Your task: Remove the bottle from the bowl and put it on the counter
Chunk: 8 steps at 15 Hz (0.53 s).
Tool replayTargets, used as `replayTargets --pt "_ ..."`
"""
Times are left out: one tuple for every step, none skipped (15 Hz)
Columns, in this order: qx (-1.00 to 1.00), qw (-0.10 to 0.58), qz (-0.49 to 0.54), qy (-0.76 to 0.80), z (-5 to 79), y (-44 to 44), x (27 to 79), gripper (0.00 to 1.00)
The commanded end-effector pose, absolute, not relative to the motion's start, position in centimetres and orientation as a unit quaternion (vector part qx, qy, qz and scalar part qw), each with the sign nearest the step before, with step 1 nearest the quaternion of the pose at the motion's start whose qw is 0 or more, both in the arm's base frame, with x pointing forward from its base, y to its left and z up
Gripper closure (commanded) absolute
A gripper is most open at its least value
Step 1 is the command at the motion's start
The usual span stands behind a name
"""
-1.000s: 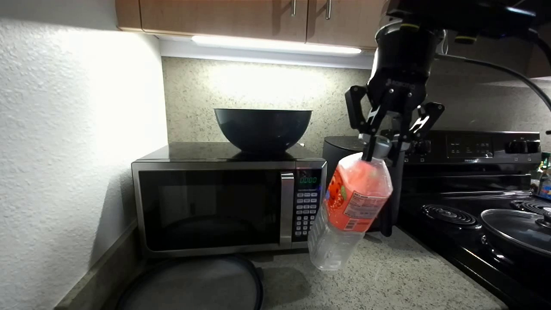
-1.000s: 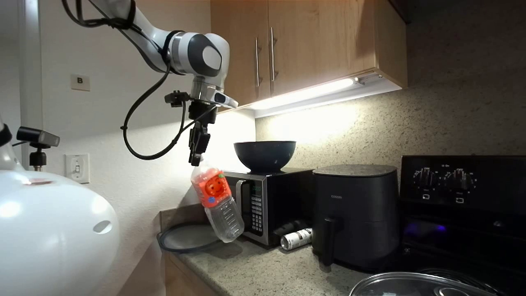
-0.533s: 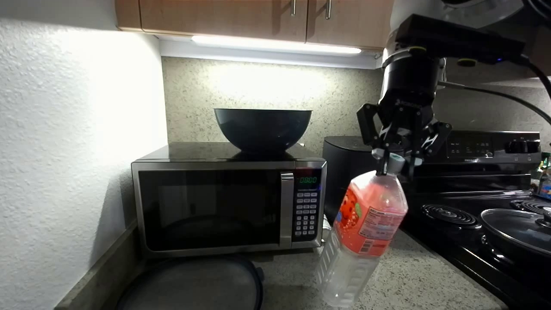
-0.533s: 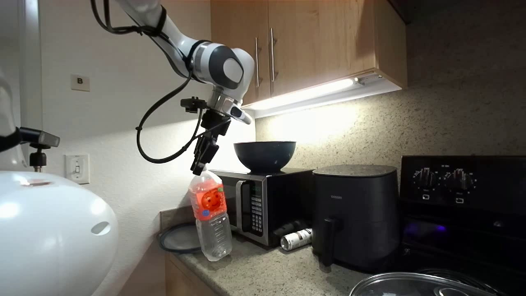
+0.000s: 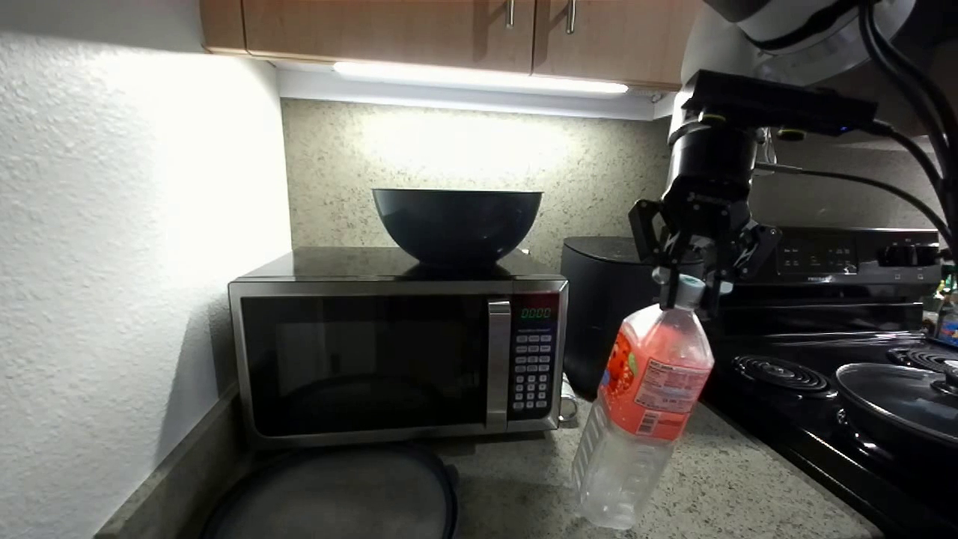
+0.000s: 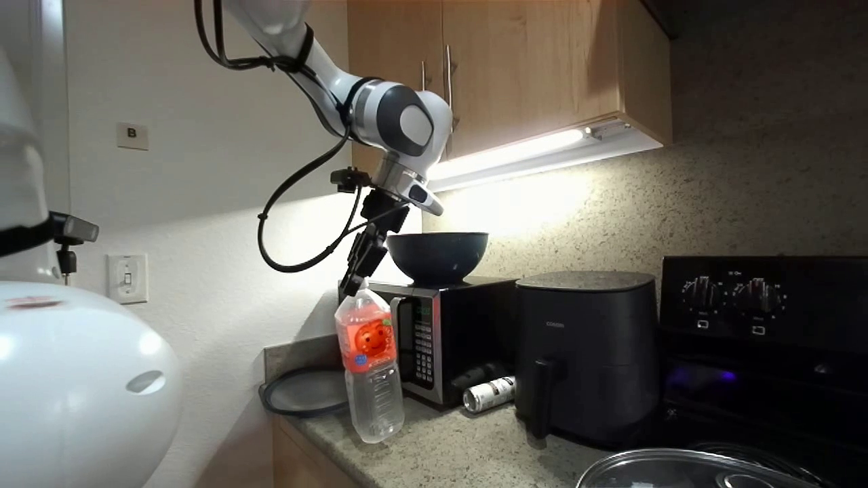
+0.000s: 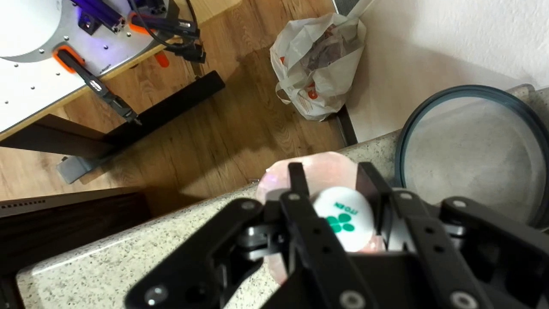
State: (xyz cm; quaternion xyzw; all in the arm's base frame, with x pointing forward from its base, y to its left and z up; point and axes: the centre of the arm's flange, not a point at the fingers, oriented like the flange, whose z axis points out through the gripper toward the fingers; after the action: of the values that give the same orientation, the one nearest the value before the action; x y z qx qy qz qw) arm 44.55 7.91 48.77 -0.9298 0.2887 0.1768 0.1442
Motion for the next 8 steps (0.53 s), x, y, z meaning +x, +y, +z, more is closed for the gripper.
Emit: replayTargets --pt "-0.923 0.12 0.166 0.326 48.9 7.5 45.9 0.87" --pt "-0.921 0.113 0.165 0.334 48.8 7.4 46.1 0.87" --pt "-0.92 0.106 0.164 0.341 48.8 7.3 46.3 0.87" --pt "-0.918 0.101 0.166 0.345 48.6 7.3 46.4 0.87" --pt "-0.917 0.097 0.168 0.349 48.5 7.3 46.5 0.87" --pt "-0.915 0.094 0.172 0.353 48.3 7.3 46.6 0.87" --pt "-0.914 0.092 0.176 0.355 48.1 7.4 46.7 0.87" --pt "-0.912 0.092 0.18 0.356 47.8 7.4 46.7 0.87"
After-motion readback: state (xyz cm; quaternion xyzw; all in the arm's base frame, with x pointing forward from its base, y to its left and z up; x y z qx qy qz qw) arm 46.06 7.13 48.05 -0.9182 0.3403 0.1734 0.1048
